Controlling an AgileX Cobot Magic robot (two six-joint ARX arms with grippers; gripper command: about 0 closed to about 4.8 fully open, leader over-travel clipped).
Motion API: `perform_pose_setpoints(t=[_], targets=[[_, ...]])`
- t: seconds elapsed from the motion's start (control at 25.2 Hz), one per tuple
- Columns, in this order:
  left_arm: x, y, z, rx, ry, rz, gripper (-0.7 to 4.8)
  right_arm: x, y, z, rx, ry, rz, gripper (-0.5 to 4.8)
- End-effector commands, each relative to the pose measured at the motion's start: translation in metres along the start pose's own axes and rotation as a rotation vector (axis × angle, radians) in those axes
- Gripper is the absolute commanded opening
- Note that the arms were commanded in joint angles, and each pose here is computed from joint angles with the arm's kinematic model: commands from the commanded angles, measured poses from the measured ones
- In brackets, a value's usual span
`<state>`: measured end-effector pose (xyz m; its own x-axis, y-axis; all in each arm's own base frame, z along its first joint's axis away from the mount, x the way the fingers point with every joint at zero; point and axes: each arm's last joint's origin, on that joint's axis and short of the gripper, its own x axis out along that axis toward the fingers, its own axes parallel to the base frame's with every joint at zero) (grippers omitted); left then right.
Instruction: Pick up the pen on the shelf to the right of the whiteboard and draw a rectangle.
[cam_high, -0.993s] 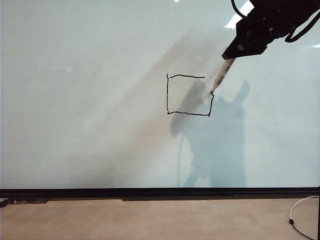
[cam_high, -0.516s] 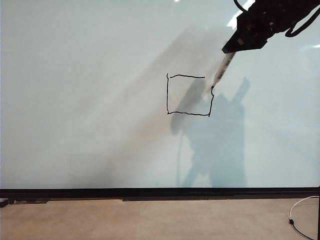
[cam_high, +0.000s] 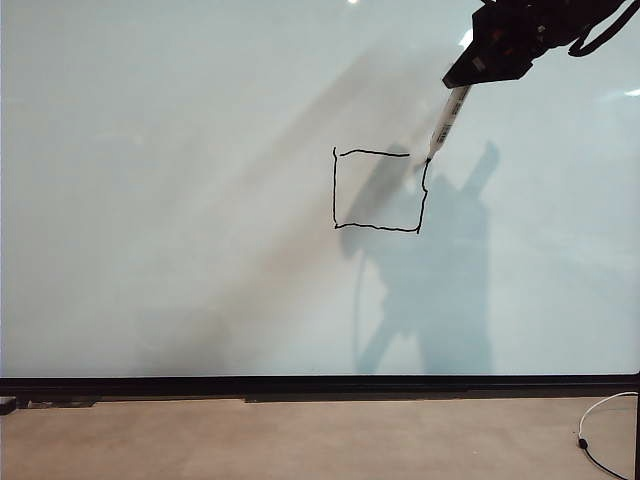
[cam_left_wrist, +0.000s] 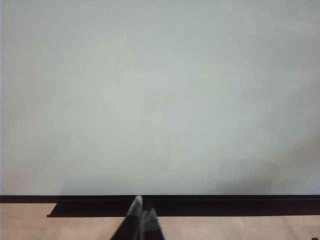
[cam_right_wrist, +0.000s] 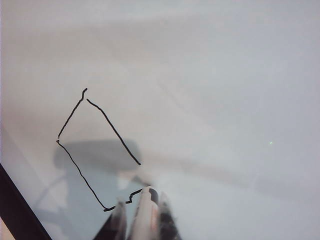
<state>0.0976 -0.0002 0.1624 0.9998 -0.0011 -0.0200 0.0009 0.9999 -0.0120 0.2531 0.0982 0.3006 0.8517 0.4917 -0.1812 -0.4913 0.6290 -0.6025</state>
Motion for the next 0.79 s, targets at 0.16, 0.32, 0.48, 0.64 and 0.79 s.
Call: perform_pose_setpoints(t=[0.16, 0.32, 0.48, 0.64, 0.79], targets=[[0.0, 0.0, 0.002, 0.004, -0.009, -0.004, -0.05, -0.003, -0.003, 0.009, -0.024, -0.037, -0.041, -0.05], [0.0, 0.0, 0.002, 0.004, -0.009, -0.004, -0.05, -0.003, -0.002, 0.011, -0.025, -0.042, -0.035, -0.05], [0.0, 0.0, 0.002, 0.004, -0.009, -0.004, -0.05, -0.003, -0.001, 0.011, -0.023, -0.041, -0.032, -0.05], [0.0, 0.0, 0.002, 0.004, -0.009, -0.004, -0.05, -0.005, 0.0, 0.011, -0.018, -0.024, -0.025, -0.05], [0.0, 0.0, 0.002, 0.004, -0.009, -0.004, -0.04, -0.01, 0.004, 0.012, -0.016, 0.022, -0.016, -0.05]])
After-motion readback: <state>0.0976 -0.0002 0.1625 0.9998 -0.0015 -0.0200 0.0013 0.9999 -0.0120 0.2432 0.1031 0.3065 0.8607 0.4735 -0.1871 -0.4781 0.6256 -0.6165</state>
